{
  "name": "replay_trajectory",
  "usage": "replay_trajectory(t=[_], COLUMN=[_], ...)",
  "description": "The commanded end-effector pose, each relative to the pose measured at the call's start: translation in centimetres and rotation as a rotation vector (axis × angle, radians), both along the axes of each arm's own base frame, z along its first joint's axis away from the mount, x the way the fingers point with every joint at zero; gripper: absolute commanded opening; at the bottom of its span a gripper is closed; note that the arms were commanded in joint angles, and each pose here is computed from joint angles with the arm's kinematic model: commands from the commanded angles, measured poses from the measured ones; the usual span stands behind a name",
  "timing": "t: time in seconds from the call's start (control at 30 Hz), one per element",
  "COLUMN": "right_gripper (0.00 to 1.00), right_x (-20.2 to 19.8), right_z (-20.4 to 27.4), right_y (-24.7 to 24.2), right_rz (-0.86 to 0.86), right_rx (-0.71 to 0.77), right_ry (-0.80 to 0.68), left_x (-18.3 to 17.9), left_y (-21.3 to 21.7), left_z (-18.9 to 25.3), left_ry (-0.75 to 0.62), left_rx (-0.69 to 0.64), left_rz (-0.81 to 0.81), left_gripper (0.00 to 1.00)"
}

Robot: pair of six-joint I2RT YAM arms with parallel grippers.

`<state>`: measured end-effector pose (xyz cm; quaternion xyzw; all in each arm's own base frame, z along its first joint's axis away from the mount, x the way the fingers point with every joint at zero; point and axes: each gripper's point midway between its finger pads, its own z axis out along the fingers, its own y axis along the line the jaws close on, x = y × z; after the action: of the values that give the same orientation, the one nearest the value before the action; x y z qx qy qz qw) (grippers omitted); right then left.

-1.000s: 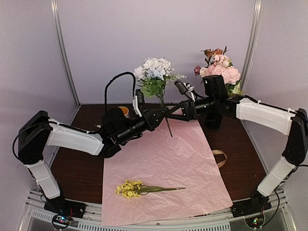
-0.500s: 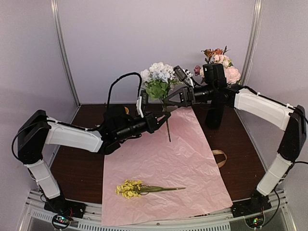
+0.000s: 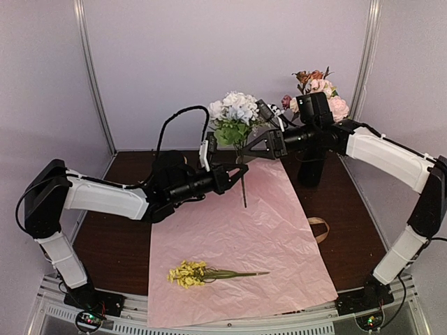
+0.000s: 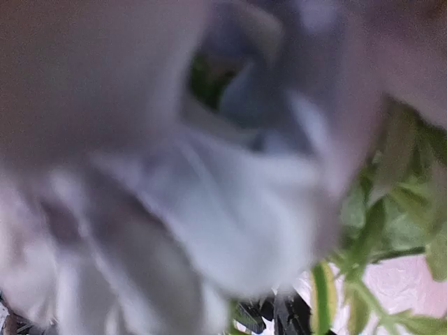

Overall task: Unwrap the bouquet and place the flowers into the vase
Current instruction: Pass from the left arm to the right

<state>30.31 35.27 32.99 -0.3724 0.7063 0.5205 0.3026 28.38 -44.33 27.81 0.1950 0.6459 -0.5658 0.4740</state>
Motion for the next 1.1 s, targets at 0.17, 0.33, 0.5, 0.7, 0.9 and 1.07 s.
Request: replay_trajectory(t=[0.17, 0.33, 0.5, 0.7, 0.9, 1.07], right_gripper=[0.46, 0.47, 0.46, 0.33, 0.24, 0.09], right_x=[0.6, 0.5, 0.7, 1.7, 2.1, 2.3], right_z=[-1.7, -0.7, 0.2, -0.3, 0.1, 0.9], right_y=[-0.9, 0.7, 2.0, 2.4, 2.3, 1.9], right_rz=[-0.097, -0.05, -0.024, -0.053, -0.07, -0.082], right_rx=[-0.072, -0.037, -0.009, -0.025, -0.021, -0.013], right_ry=[0.003, 0.005, -0.001, 0.003, 0.01, -0.001], left_x=[-1.6, -1.6, -1.8, -1.8, -1.8, -1.7], left_y=[0.1, -0.2, -0.8, -1.1, -1.2, -1.1], left_z=[3.4, 3.7, 3.6, 3.5, 3.1, 3.0], left_ry=[-0.096, -0.097, -0.09, -0.086, -0.075, -0.074], left_rx=[-0.039, -0.038, -0.026, -0.011, -0.006, -0.001], left_rz=[-0.051, -0.066, -0.083, -0.083, -0.084, -0.076], left_gripper=[0.0, 0.0, 0.0, 0.0, 0.0, 0.0])
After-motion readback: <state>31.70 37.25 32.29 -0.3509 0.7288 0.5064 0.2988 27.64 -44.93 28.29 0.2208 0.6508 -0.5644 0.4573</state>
